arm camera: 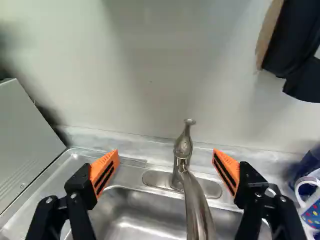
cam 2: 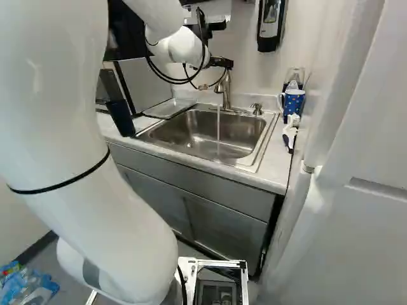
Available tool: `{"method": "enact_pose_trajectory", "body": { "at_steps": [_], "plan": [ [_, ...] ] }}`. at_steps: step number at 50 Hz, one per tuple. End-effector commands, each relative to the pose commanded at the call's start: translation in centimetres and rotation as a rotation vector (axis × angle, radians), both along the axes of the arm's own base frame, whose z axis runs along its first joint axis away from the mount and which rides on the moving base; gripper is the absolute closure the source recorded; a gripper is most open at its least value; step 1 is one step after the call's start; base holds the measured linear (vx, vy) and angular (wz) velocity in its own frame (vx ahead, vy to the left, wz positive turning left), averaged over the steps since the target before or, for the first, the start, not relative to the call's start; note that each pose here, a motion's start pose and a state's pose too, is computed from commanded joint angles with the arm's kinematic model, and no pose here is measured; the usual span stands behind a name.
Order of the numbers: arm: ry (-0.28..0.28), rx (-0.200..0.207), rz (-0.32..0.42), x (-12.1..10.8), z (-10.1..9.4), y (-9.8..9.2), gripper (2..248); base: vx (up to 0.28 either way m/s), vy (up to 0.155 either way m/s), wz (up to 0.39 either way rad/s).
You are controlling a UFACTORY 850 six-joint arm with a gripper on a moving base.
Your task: Rinse the cup and place it in the tray
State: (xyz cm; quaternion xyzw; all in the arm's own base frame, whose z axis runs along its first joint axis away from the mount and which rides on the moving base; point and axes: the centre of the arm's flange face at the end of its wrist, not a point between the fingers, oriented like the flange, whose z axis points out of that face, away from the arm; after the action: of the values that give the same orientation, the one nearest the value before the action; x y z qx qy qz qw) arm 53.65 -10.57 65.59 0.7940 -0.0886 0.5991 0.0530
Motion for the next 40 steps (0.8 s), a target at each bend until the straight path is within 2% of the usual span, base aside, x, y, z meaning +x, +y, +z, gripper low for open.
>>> {"method": "enact_pose_trajectory", "body": {
  "at_steps": [19, 40],
  "plan": [
    [0.041, 0.009, -0.031, -3.8, -0.4, -0.9, 3, 0.0, 0.0, 0.0],
    [0.158, 0.038, -0.051, -8.1, -1.5, -1.0, 3, 0.0, 0.0, 0.0]
  ]
}}
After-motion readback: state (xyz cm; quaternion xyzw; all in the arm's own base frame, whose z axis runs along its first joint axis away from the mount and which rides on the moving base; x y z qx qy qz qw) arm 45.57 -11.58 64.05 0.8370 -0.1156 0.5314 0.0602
